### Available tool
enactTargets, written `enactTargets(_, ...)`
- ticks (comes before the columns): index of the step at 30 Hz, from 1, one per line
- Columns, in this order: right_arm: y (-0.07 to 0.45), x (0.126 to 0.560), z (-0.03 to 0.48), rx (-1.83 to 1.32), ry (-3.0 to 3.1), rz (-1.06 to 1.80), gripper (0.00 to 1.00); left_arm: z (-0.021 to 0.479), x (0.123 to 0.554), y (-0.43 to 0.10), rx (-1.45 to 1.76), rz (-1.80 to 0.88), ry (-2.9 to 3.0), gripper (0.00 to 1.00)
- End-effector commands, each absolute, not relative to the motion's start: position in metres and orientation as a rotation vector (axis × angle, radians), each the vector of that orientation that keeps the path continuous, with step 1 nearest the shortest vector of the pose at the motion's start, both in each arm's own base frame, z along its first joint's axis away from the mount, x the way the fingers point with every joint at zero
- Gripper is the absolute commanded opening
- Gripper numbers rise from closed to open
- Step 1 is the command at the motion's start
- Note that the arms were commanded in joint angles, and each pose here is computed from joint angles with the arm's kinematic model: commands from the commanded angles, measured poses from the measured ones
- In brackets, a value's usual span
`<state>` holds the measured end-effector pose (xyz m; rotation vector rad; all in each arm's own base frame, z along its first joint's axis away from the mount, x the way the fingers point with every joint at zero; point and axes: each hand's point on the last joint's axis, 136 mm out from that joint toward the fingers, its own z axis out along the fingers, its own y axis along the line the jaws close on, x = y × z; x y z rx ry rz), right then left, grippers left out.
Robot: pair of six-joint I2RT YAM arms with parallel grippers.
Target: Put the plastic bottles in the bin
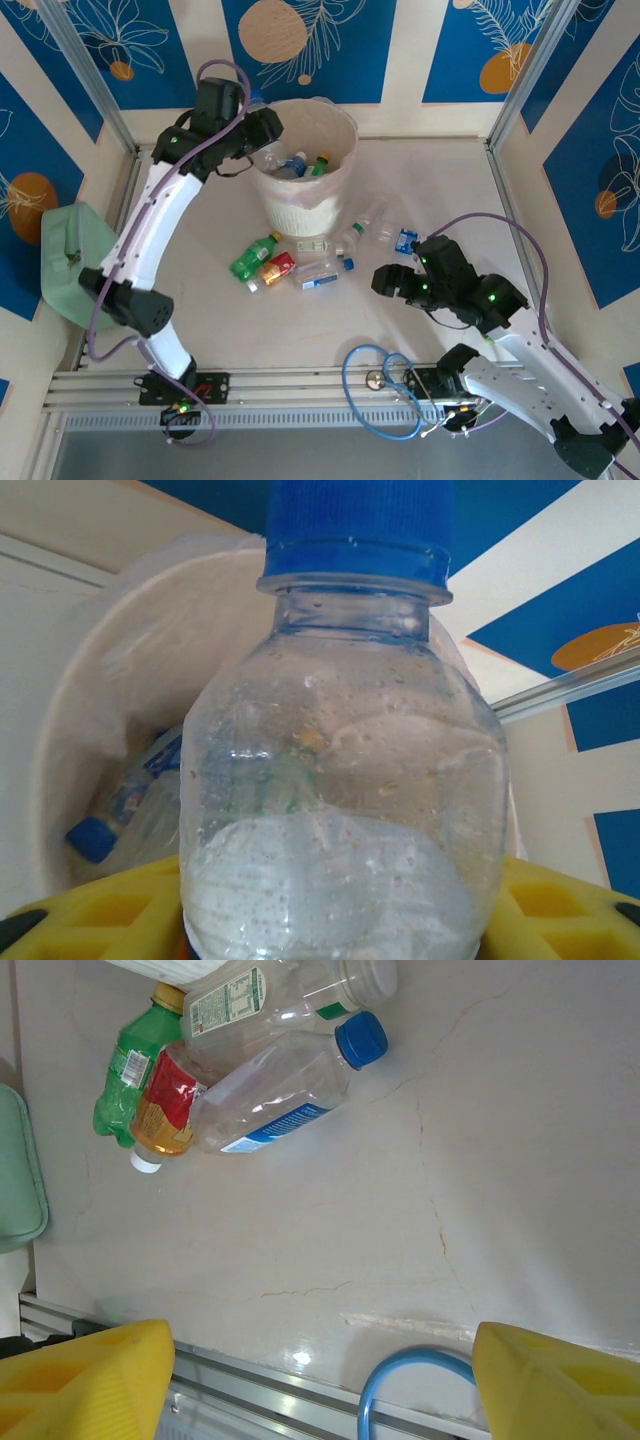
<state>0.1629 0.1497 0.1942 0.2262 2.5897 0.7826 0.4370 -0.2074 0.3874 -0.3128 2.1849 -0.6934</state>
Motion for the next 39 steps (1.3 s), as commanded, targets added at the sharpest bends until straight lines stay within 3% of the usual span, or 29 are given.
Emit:
enactTargets(1,0.148,0.156,0.201,0.230,2.589,0.802,0.79,0.406,0.449,-0.224,-0.302,-0.780,2.134,0.55)
enactTargets(5,0.146,0.155,0.201,0.237,2.586,0.790,0.79,0.401,0.457,-0.235,-0.291,-0.783,2.145,0.60)
enactTargets(10,0.145,0.157,0.201,0.233,2.581,0.779,0.79,0.390,0.460,-0.238,-0.292,-0.768,2.169,0.74)
enactTargets(19,0.141,0.158,0.200,0.245,2.580,0.752,0.80,0.407,0.443,-0.241,-0.220,-0.778,2.153,0.78)
enactTargets(26,0.117,0.168,0.198,0.350,2.597,0.566,0.83,0.406,0.379,-0.247,-0.001,-0.643,2.187,0.78)
enactTargets(39,0.097,0.237,0.199,0.475,2.597,0.611,0.89,0.286,0.241,-0.179,0.012,-0.622,2.370,0.79)
